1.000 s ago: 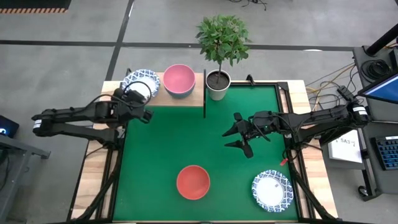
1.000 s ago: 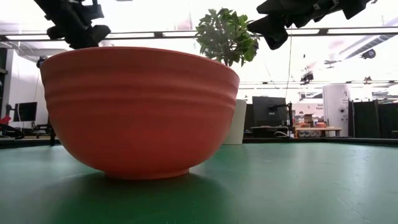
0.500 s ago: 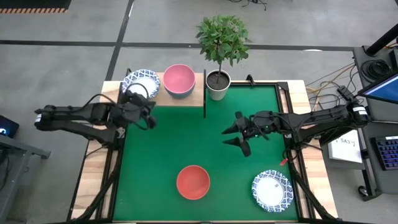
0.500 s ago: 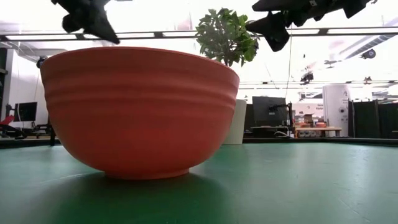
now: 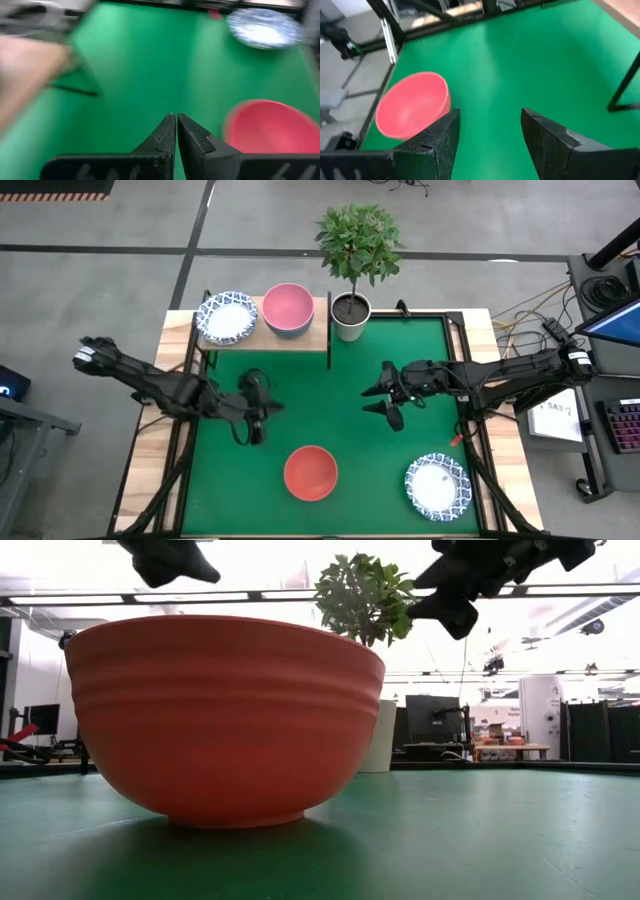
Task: Place and stack bowls onto a shelf
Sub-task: Stack the orange bowl on top of the pink bowl on the shelf
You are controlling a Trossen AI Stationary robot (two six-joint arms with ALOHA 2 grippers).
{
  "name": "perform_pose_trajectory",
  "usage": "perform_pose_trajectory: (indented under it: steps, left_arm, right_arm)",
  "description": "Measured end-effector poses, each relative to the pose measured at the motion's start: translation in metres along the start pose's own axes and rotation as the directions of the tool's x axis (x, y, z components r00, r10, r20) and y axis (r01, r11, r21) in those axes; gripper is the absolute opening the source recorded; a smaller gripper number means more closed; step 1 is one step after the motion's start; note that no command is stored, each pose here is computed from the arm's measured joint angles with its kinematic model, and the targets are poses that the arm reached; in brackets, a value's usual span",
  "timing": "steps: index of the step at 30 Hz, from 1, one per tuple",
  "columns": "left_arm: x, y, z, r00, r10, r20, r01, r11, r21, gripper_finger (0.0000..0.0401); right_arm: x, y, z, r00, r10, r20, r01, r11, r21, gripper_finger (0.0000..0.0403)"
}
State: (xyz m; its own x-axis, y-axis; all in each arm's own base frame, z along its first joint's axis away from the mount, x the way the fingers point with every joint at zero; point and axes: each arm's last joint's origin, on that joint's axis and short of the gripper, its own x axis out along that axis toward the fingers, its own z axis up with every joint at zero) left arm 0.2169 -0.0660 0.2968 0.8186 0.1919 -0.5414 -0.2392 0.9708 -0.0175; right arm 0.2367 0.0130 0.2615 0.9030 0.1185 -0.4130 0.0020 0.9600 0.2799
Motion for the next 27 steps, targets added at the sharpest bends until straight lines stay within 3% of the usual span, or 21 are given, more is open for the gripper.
perform_pose_trajectory:
  steps: [4, 16, 24, 27]
  left_arm:
    - [0.017, -0.016, 0.003, 0.988, -0.142, -0.052, 0.142, 0.99, -0.007, 0.0017]
    - [0.073, -0.045, -0.007, 0.972, -0.092, -0.216, 0.088, 0.996, -0.031, 0.016]
    - [0.102, -0.064, -0.016, 0.912, -0.189, -0.363, 0.172, 0.982, -0.081, 0.0169]
    - [0.112, -0.066, -0.025, 0.886, -0.156, -0.437, 0.132, 0.988, -0.086, 0.0163]
  right_arm:
    - [-0.003, -0.001, -0.004, 0.999, -0.013, -0.045, 0.01, 0.998, -0.056, 0.0198]
    - [-0.016, 0.001, -0.001, 1.0, 0.002, -0.024, -0.007, 0.977, -0.215, 0.0198]
    - [-0.019, 0.001, -0.004, 0.998, -0.007, -0.058, -0.006, 0.976, -0.216, 0.0198]
    - [-0.019, 0.001, -0.004, 0.998, -0.006, -0.057, -0.006, 0.975, -0.22, 0.0198]
